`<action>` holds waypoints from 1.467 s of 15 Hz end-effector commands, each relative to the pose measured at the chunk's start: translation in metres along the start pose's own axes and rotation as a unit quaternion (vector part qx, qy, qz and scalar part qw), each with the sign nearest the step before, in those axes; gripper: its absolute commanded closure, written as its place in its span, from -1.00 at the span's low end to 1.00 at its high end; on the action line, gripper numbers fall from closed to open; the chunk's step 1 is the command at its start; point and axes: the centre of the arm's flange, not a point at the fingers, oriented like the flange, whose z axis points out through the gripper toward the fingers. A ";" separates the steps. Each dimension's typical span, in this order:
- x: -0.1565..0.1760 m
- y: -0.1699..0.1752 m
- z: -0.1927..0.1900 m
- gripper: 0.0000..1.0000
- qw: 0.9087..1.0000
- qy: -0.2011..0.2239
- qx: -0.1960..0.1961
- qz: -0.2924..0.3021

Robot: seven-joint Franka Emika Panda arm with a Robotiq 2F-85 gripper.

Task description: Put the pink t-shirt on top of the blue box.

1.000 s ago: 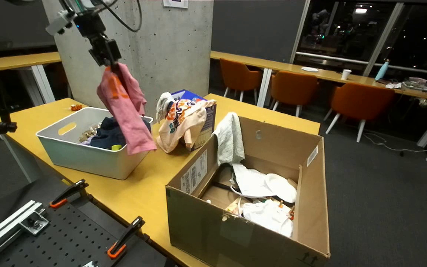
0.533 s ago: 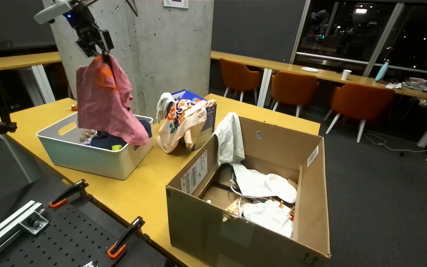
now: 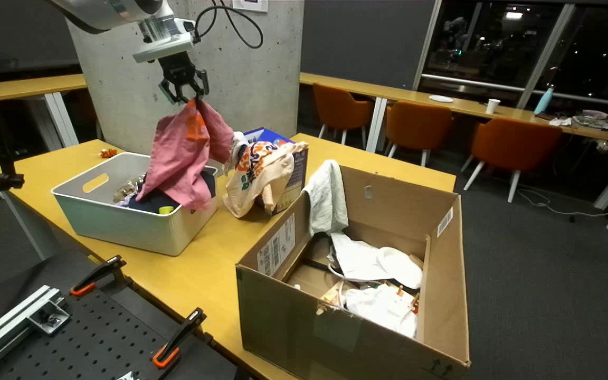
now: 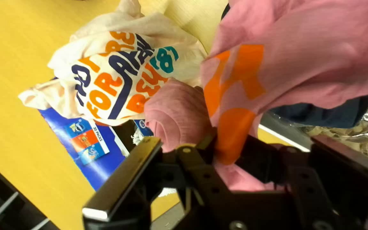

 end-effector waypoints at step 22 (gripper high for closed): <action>0.054 0.201 -0.039 0.94 0.984 -0.107 -0.132 0.047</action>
